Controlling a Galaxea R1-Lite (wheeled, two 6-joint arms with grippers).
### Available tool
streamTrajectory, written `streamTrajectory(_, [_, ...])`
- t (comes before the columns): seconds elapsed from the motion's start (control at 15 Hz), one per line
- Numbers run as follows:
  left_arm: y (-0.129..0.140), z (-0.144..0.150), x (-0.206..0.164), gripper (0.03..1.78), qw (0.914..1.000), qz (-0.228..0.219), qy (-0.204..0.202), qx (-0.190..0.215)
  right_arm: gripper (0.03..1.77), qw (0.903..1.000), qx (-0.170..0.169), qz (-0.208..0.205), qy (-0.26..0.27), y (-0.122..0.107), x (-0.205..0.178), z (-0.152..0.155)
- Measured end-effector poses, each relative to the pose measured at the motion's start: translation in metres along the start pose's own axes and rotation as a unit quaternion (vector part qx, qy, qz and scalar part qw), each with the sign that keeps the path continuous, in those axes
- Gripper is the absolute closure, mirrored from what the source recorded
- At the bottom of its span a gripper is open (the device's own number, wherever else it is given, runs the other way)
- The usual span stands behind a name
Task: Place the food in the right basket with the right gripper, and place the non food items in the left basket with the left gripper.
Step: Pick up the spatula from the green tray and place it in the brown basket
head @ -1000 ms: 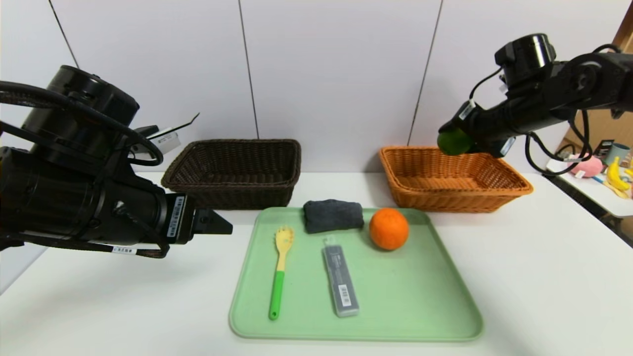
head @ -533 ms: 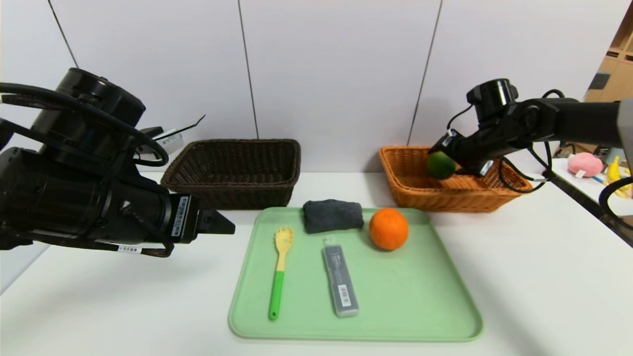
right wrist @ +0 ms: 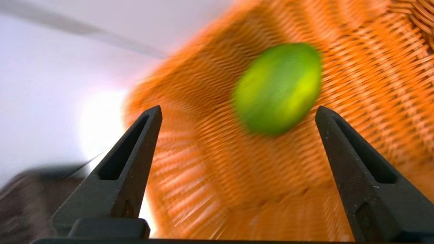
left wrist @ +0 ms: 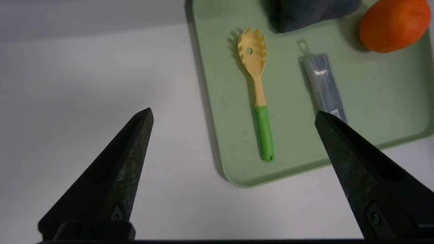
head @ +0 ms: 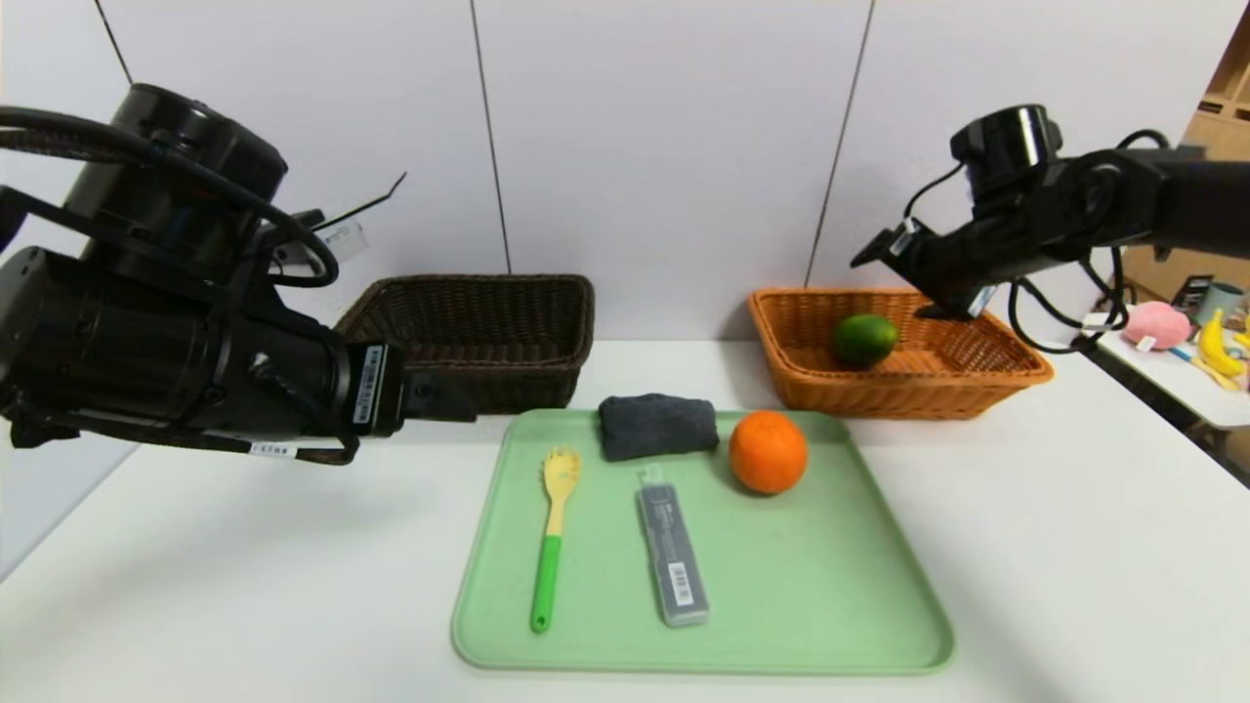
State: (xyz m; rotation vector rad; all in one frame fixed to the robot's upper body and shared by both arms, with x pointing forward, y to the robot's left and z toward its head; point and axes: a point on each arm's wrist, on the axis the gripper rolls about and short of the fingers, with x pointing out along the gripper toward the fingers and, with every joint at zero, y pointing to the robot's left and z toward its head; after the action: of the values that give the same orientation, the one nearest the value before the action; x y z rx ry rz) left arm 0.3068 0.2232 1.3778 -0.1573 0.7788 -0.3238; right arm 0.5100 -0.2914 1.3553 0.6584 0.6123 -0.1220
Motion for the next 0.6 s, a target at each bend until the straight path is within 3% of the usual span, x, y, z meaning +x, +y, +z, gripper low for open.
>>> streamTrajectory(0.13, [-0.012,0.003,0.006,0.12,0.9999,-0.001,0.011,0.012,0.19,0.9997,-0.018,0.018,-0.001,0.016,-0.044,0.0])
streamTrajectory(0.27, [-0.026,0.002,0.018,0.12,0.9986,0.021,0.041,0.027,0.17,0.9974,-0.057,0.0,0.044,0.021,-0.082,-0.013])
streamTrajectory(0.47, [-0.048,0.004,0.033,0.12,0.9936,0.046,0.098,0.033,0.14,0.9815,-0.108,-0.048,0.151,0.017,-0.126,-0.042])
streamTrajectory(0.6, [-0.064,0.01,0.045,0.12,0.9904,0.051,0.127,0.014,0.13,0.968,-0.11,-0.076,0.212,0.01,-0.143,-0.056])
